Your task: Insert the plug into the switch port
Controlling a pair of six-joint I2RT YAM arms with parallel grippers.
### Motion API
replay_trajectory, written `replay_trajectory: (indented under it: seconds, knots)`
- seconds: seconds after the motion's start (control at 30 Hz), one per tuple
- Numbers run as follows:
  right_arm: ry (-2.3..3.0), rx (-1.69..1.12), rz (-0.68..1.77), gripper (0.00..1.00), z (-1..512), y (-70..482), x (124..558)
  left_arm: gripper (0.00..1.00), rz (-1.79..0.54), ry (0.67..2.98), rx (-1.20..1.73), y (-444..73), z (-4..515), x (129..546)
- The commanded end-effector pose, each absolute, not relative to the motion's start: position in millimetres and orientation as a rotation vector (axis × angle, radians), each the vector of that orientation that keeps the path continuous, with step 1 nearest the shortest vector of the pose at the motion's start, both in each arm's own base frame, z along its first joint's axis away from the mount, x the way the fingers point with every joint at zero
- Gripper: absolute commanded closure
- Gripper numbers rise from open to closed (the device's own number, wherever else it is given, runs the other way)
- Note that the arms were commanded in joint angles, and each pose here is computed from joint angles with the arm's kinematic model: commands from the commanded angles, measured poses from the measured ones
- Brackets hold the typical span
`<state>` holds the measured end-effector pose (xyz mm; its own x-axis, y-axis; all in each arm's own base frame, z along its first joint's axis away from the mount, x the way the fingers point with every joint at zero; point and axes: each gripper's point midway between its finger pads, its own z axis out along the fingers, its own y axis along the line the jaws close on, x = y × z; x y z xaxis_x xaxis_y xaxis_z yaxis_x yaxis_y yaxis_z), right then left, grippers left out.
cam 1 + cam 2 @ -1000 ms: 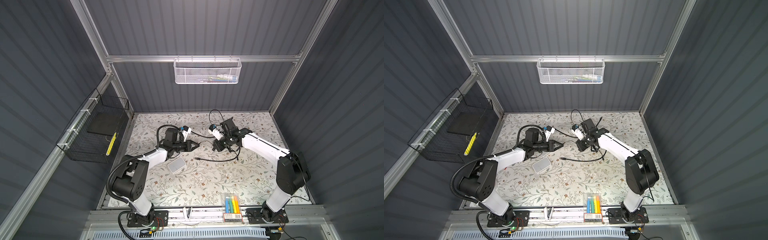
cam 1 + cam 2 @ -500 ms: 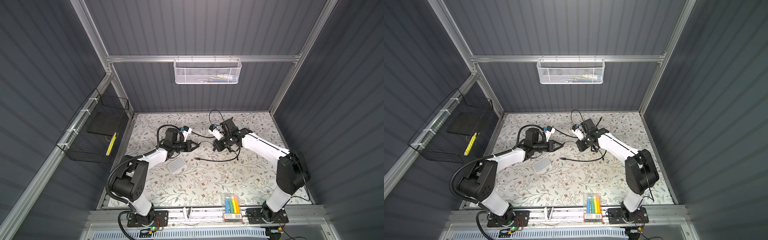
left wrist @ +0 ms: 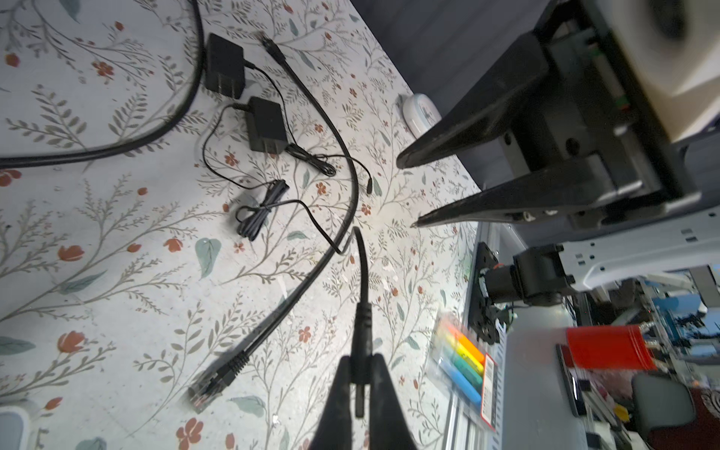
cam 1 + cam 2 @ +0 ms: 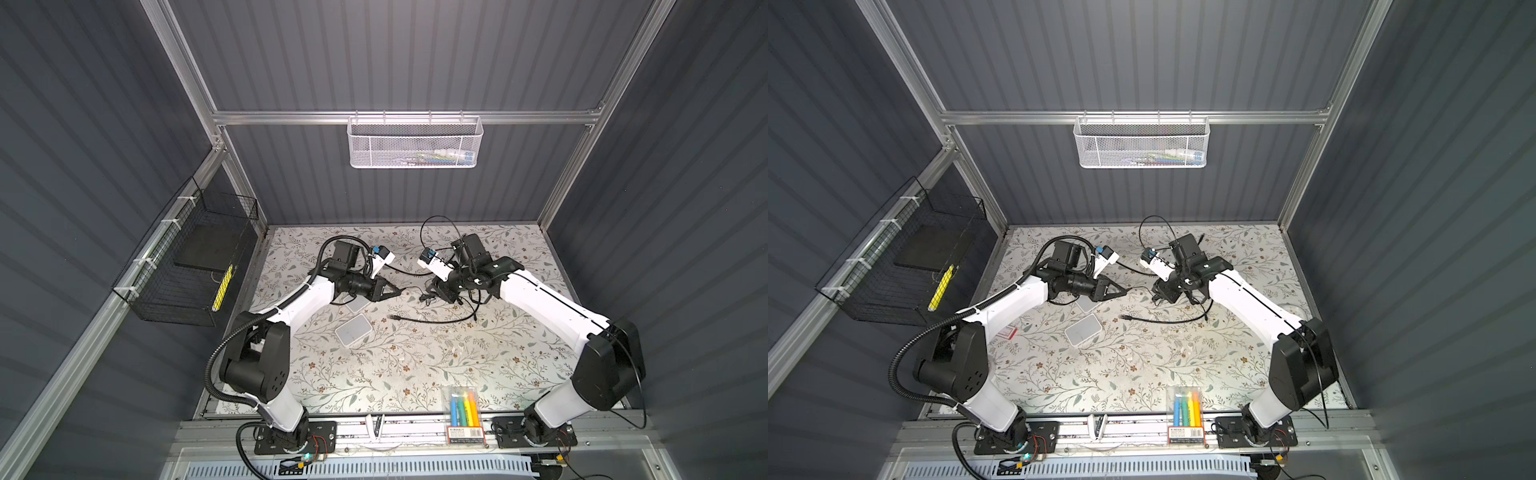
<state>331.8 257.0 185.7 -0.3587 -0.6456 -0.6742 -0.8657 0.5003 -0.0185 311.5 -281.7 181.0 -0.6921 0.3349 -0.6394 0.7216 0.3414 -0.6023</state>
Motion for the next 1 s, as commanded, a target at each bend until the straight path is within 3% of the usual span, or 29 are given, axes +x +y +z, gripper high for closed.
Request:
replay_trajectory:
  seconds: [0.0,0.4,0.97]
  knots:
    - [1.948,-1.382,0.630,0.62,195,280,306,1.00,-1.369,2.246,1.067,-278,176,284]
    - [1.825,-1.568,0.770,0.66,198,317,291,1.00,-1.399,2.219,1.136,-276,192,270]
    - [1.824,-1.655,0.790,0.73,182,337,280,1.00,-1.406,2.160,1.166,-276,208,263]
